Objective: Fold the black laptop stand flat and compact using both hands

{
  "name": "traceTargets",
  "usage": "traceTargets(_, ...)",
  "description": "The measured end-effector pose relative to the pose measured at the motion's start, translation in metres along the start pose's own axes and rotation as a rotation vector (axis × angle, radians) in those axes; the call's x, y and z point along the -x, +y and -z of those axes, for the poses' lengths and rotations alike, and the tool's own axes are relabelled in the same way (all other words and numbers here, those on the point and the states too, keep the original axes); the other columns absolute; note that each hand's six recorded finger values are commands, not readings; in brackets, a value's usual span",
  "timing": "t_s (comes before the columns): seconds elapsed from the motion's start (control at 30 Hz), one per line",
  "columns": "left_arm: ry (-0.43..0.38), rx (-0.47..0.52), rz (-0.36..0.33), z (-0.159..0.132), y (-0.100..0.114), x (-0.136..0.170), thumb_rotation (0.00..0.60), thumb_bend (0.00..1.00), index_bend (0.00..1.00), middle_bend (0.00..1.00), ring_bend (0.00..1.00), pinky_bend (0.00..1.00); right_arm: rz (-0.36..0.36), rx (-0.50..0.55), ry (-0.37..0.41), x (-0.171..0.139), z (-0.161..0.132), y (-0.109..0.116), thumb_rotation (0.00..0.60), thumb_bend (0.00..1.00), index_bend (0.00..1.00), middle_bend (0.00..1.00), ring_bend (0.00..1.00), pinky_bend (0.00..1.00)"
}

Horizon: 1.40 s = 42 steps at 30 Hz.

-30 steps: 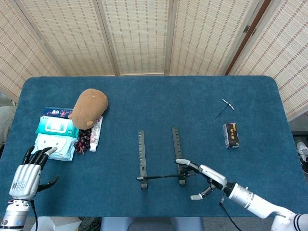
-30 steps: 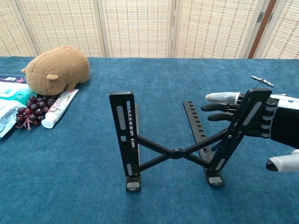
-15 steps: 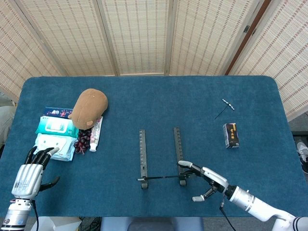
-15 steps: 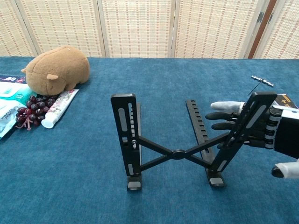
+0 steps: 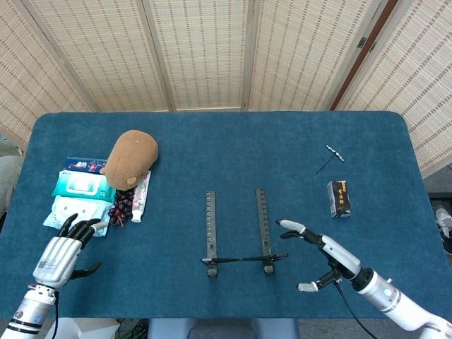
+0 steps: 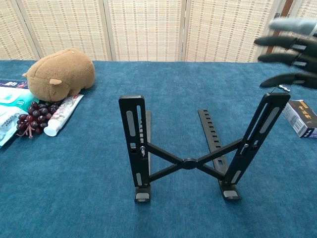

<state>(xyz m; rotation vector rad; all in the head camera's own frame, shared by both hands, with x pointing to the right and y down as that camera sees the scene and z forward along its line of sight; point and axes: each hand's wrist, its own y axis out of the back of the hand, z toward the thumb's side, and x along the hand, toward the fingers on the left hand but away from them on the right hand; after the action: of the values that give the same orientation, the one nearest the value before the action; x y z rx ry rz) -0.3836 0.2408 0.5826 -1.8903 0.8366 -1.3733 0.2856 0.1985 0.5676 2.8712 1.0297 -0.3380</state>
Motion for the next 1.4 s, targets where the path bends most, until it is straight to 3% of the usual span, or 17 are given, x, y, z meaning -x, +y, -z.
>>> traceTargets(0.2,-0.153,0.025,0.109,-0.022,-0.014,-0.007,0.600,0.17,0.22,0.18,0.18,0.00,0.066,-0.050,0.037,-0.006,-0.023,0.013,0.600,0.00,0.00,0.07,0.06,0.19)
traceTargets(0.37,-0.252,0.013,0.189,-0.041,-0.027,-0.018,0.600,0.17,0.23,0.16,0.18,0.00,0.069,-0.051,0.026,-0.008,-0.024,0.011,0.600,0.00,0.00,0.07,0.06,0.19)
traceTargets(0.7,-0.386,0.169,0.328,-0.090,-0.057,-0.050,0.600,0.17,0.27,0.15,0.15,0.00,0.076,-0.049,0.019,-0.010,-0.026,0.006,0.600,0.00,0.00,0.07,0.06,0.19)
traceTargets(0.9,-0.435,0.217,0.371,-0.114,-0.068,-0.069,0.600,0.17,0.27,0.14,0.14,0.00,0.086,-0.054,0.015,-0.013,-0.029,0.005,0.600,0.00,0.00,0.07,0.05,0.19)
traceTargets(1.4,-0.445,0.377,0.441,-0.151,-0.077,-0.099,0.600,0.17,0.28,0.14,0.12,0.00,0.105,-0.053,0.013,-0.020,-0.027,0.006,0.600,0.00,0.00,0.07,0.04,0.19)
